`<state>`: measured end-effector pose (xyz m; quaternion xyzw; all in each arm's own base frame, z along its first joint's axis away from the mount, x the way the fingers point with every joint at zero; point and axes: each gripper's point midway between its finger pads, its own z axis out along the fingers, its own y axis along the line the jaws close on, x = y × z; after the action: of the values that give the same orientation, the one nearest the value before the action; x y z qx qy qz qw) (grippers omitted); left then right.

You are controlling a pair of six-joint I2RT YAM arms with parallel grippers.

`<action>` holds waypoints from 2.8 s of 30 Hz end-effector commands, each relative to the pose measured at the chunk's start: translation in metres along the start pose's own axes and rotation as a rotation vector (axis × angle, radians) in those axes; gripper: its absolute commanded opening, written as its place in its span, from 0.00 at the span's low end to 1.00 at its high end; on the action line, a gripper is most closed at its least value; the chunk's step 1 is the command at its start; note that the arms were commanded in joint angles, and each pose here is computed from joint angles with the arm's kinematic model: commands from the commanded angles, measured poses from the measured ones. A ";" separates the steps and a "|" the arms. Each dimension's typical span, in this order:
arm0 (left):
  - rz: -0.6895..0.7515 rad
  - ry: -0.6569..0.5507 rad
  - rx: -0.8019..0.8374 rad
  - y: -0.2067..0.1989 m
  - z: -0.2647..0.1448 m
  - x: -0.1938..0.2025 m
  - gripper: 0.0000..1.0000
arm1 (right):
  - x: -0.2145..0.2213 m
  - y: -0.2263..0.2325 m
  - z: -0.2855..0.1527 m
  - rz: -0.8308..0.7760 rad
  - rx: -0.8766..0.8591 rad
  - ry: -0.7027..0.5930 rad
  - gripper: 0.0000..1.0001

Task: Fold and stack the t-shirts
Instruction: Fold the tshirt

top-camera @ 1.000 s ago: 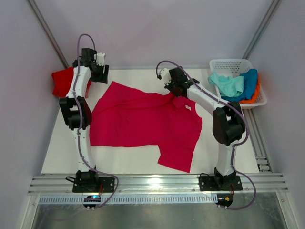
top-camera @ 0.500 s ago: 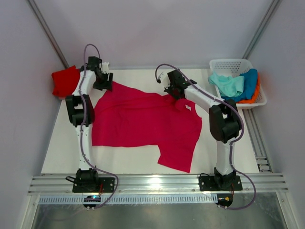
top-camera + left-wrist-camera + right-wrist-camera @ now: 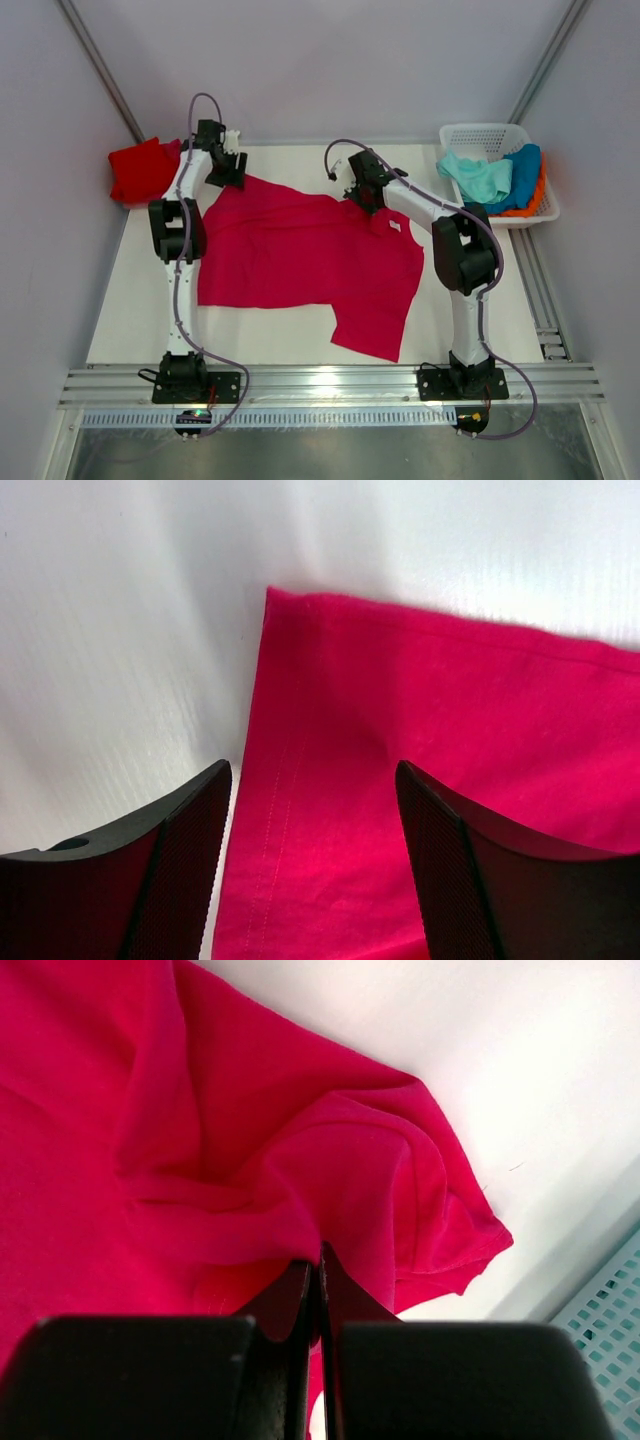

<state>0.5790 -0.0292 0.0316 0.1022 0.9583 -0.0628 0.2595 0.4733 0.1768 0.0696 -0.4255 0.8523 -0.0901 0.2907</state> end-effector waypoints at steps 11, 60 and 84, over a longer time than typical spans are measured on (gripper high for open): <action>-0.011 -0.111 -0.006 0.002 0.011 -0.028 0.65 | -0.012 -0.006 -0.008 0.020 -0.001 -0.019 0.03; -0.290 -0.379 -0.162 0.110 -0.175 -0.067 0.04 | -0.051 -0.053 -0.042 0.070 0.117 -0.136 0.03; -0.284 -0.409 -0.143 0.111 -0.167 -0.078 0.00 | -0.063 -0.158 -0.079 0.156 0.399 -0.186 0.03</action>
<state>0.5765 0.0835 0.1775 -0.0660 0.9133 -0.0620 0.3972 0.5494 0.1551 0.1704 -0.3456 0.8308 -0.1391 0.4136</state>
